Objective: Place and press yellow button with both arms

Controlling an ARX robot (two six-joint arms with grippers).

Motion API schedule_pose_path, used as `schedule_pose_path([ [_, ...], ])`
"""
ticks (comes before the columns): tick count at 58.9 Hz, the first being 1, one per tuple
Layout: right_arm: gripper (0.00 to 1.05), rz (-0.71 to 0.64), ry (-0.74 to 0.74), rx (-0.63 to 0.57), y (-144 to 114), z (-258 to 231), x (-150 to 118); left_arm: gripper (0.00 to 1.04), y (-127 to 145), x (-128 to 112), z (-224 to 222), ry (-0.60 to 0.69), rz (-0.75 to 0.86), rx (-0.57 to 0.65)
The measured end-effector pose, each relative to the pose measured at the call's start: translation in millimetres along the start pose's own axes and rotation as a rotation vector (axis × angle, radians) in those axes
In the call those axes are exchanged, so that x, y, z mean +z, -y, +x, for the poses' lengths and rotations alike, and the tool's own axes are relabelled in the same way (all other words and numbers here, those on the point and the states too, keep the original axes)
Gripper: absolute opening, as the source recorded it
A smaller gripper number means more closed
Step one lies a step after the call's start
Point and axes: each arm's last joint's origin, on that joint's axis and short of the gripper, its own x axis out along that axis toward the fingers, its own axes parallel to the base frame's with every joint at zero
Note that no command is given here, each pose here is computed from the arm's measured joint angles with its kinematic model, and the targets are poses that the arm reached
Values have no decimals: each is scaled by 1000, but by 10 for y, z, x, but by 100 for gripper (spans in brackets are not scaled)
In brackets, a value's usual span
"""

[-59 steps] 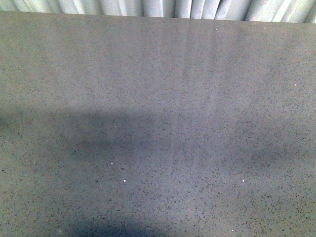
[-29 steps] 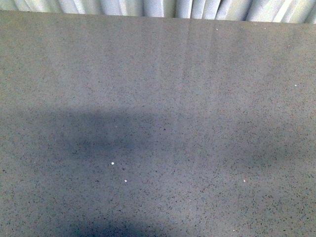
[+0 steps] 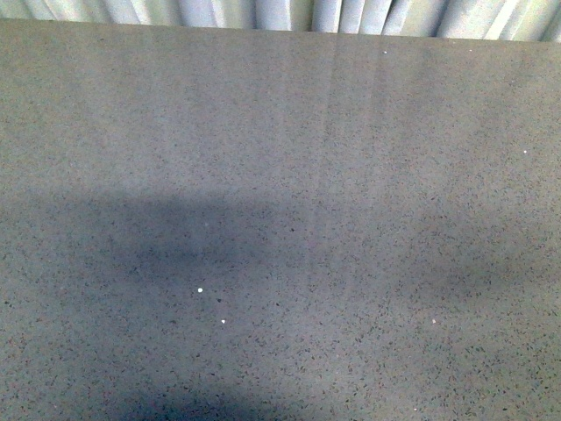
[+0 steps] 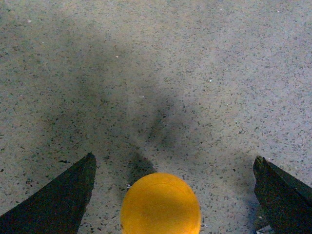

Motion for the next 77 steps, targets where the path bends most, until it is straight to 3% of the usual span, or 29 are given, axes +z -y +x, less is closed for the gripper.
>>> schedule_pose_path([
  [29, 96, 0, 0, 0, 0, 0, 0, 95, -64, -69, 35, -11, 20, 33],
  [52, 96, 0, 0, 0, 0, 0, 0, 39, -64, -82, 47, -12, 39, 34],
  [68, 96, 0, 0, 0, 0, 0, 0, 35, -49, -62, 35, -11, 54, 30],
  [77, 96, 0, 0, 0, 0, 0, 0, 35, 122, 254, -150, 76, 98, -10],
])
